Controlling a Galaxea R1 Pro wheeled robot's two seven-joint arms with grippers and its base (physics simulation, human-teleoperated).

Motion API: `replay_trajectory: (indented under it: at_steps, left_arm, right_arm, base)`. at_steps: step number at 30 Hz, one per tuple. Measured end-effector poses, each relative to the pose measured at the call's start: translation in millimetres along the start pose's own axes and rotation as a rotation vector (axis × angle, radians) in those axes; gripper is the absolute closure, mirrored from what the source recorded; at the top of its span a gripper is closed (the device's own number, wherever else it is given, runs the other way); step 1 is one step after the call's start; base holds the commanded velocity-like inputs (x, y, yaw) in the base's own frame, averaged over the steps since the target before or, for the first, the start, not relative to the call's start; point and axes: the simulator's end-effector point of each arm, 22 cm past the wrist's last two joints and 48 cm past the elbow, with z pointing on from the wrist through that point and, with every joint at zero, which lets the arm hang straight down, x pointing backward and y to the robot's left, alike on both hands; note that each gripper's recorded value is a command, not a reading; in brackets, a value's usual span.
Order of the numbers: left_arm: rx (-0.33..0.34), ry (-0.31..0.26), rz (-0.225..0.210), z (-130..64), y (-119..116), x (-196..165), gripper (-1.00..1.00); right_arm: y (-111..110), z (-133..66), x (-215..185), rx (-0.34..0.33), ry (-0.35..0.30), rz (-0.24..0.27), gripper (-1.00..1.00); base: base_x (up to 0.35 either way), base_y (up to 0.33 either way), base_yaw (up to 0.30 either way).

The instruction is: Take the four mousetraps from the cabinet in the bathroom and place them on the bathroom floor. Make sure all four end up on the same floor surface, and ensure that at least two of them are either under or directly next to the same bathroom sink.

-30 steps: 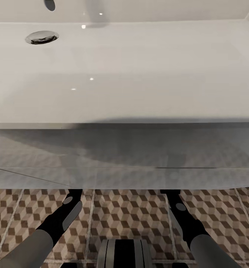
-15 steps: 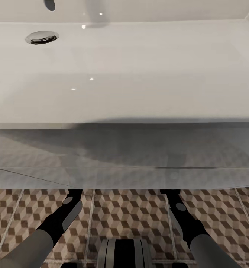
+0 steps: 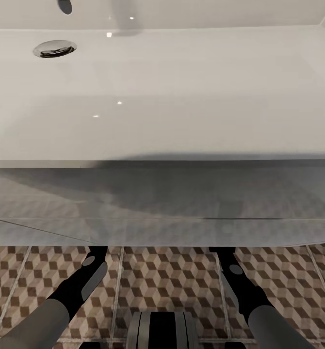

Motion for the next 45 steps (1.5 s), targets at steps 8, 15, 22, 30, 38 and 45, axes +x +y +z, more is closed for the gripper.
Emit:
replay_trajectory:
  at_steps: [8,15,22,30,38,45]
  left_arm:
    - [0.0,0.0,0.0,0.2,0.3,-0.3,1.0]
    - [0.0,0.0,0.0,0.1,-0.2,-0.3,1.0]
    - [0.0,-0.001,0.0,0.1,0.1,-0.6,1.0]
    - [-0.001,-0.002,0.001,0.2,0.3,-0.8,1.0]
    - [-0.003,-0.001,0.001,0.3,1.0,-0.8,1.0]
    - [-0.004,-0.005,0.0,0.5,2.5,-1.4,1.0]
  right_arm:
    - [0.4,0.1,-0.3,-0.001,0.0,0.0,1.0]
    - [0.7,0.0,-0.1,-0.001,0.0,0.0,1.0]
    - [0.1,0.1,-0.1,0.0,0.0,0.0,1.0]
    - [-0.4,0.0,0.8,0.002,0.003,0.002,1.0]
    - [-0.8,-0.1,1.1,0.003,0.004,0.004,1.0]
    - [-2.1,0.1,0.5,0.005,0.002,0.002,1.0]
  base:
    - [0.0,0.0,0.0]
    - [0.0,0.0,0.0]
    - [0.0,0.0,0.0]
    - [0.0,0.0,0.0]
    - [0.0,0.0,0.0]
    - [0.0,0.0,0.0]
